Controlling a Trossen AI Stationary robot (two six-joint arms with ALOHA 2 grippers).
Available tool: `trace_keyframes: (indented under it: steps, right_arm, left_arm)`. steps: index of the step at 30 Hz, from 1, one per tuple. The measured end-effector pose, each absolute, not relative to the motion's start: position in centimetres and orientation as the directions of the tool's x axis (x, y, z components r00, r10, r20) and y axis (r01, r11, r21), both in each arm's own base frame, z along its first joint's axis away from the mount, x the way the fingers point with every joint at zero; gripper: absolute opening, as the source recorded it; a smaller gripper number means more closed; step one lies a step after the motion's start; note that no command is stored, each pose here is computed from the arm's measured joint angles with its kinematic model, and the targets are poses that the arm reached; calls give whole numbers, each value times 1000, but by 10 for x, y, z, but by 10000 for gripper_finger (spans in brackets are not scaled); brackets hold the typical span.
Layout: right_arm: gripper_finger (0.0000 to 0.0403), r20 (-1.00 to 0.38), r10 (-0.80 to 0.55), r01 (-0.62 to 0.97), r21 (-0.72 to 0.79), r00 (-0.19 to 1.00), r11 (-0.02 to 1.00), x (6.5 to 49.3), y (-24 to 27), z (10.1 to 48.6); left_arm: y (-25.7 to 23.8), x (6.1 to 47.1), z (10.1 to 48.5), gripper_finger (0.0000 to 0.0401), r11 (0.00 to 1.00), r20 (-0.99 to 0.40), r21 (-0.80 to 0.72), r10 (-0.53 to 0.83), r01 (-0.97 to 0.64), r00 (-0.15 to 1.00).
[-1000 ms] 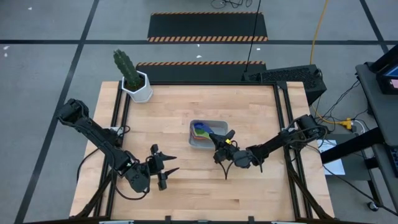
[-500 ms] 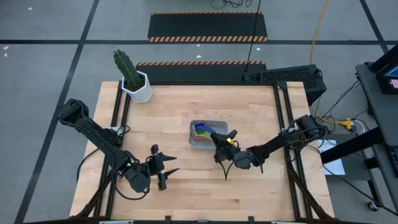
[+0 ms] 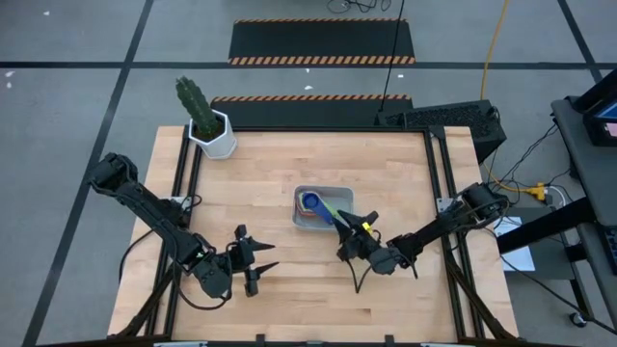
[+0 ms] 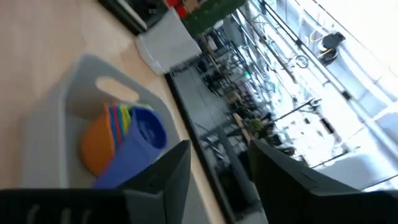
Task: Nest measuring cups in basket
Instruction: Stack the dark blue measuring cup into the green measuring cup
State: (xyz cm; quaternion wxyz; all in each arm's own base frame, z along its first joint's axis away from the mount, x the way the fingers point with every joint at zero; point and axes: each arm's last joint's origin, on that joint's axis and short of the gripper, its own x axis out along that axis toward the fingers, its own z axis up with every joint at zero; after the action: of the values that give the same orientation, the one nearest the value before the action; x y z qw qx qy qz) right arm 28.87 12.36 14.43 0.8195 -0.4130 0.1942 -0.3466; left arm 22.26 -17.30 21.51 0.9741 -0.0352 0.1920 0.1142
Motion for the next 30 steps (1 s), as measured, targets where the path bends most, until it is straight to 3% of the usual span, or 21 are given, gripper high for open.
trace_keyframes:
  steps: [5, 13, 17, 21, 26, 30]
  right_arm:
    - [164, -16, -723, 556, -627, 691, 545, 292, 130, 153]
    - [241, 8, -779, 634, -585, 627, 505, 330, 151, 206]
    - [263, -13, -670, 605, -419, 742, 677, 348, 147, 213]
    - [258, -181, -523, 472, -261, 833, 842, 368, 132, 208]
    - [256, -478, -455, 404, -211, 751, 890, 378, 110, 208]
    - [264, -617, -398, 380, -169, 679, 910, 372, 98, 219]
  left_arm:
    - [-173, 223, 216, 218, 972, -377, -31, 206, -235, 903]
    - [-173, 223, 216, 218, 973, -378, -27, 203, -230, 903]
    - [-173, 223, 216, 218, 973, -378, -27, 203, -230, 903]
    - [-174, 223, 215, 218, 977, -389, -35, 179, -209, 904]
    - [-180, 218, 215, 218, 983, -392, -38, 152, -181, 907]
    - [-184, 215, 215, 218, 986, -393, -38, 134, -161, 910]
